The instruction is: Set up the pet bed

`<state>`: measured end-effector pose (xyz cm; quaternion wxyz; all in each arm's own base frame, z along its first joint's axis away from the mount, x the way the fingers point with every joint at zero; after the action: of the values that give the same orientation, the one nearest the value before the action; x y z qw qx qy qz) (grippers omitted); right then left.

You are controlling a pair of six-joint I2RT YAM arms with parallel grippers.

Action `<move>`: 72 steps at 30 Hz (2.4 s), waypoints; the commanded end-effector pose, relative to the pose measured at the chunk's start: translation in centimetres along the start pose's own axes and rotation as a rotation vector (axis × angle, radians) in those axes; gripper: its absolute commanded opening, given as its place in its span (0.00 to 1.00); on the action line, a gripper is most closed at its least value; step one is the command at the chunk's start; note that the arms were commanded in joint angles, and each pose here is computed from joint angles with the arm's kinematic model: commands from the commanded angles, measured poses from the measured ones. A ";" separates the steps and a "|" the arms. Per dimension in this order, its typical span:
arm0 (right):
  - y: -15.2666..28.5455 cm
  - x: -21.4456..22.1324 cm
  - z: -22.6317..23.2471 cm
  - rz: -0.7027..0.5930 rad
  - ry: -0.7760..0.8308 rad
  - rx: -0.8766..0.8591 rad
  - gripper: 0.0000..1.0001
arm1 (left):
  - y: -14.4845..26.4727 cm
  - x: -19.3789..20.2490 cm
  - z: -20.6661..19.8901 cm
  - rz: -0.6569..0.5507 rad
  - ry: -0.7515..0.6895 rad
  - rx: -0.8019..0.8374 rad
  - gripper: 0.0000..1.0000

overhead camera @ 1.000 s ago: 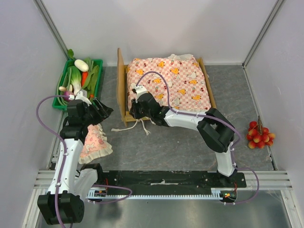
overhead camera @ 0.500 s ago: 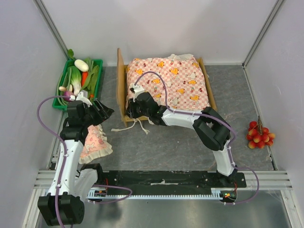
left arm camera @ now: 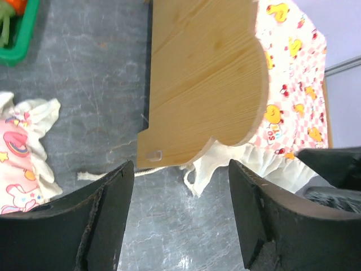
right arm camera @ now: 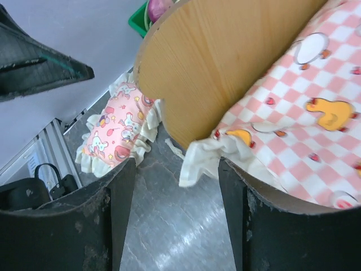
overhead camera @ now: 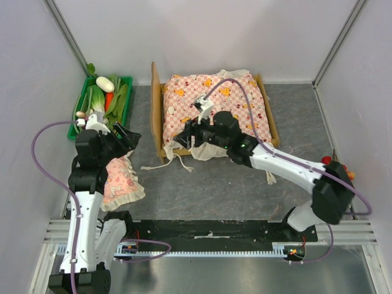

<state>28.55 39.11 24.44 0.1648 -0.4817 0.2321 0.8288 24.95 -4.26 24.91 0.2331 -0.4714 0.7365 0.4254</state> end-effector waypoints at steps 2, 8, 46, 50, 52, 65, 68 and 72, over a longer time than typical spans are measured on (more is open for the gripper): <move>5.8 -0.5 -3.1 -0.043 0.043 0.156 0.68 | 1.6 -2.6 -1.4 -0.078 -0.074 0.023 0.74; 10.0 1.3 -4.3 -0.005 0.039 0.149 0.65 | 2.3 -3.6 -3.8 -0.075 -0.117 0.133 0.74; -2.7 22.5 -9.7 0.173 0.132 0.281 0.08 | 1.1 -0.7 -1.2 -0.009 -0.105 0.058 0.72; -1.3 22.7 -9.0 0.207 0.115 0.259 0.00 | 0.9 -0.5 -1.1 -0.003 -0.098 0.057 0.72; -1.0 23.6 -8.8 0.238 0.107 0.248 0.00 | 0.9 -0.6 -1.1 -0.007 -0.100 0.056 0.72; -0.6 26.6 -9.3 0.401 0.129 0.331 0.00 | 1.2 -0.5 -1.1 -0.011 -0.100 0.053 0.72; -0.1 28.0 -9.1 0.448 0.142 0.341 0.00 | 1.2 -0.6 -1.1 -0.014 -0.101 0.053 0.72; 0.3 29.6 -9.1 0.503 0.149 0.364 0.00 | 1.2 -0.6 -1.1 -0.014 -0.100 0.053 0.72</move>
<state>24.71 39.85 2.65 0.1356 -0.4836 0.3795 0.7770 24.14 -4.66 25.90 0.2602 -0.4510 0.7390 0.4275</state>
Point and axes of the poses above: each gripper's point midway between its finger pads, its own y axis back along the fingers, its own z axis along the line the jaws close on, x = y × z, the point moved 2 cm from there along y, back along the fingers, and after that the axes turned 2 degrees about -y, right-handed, at the moved point
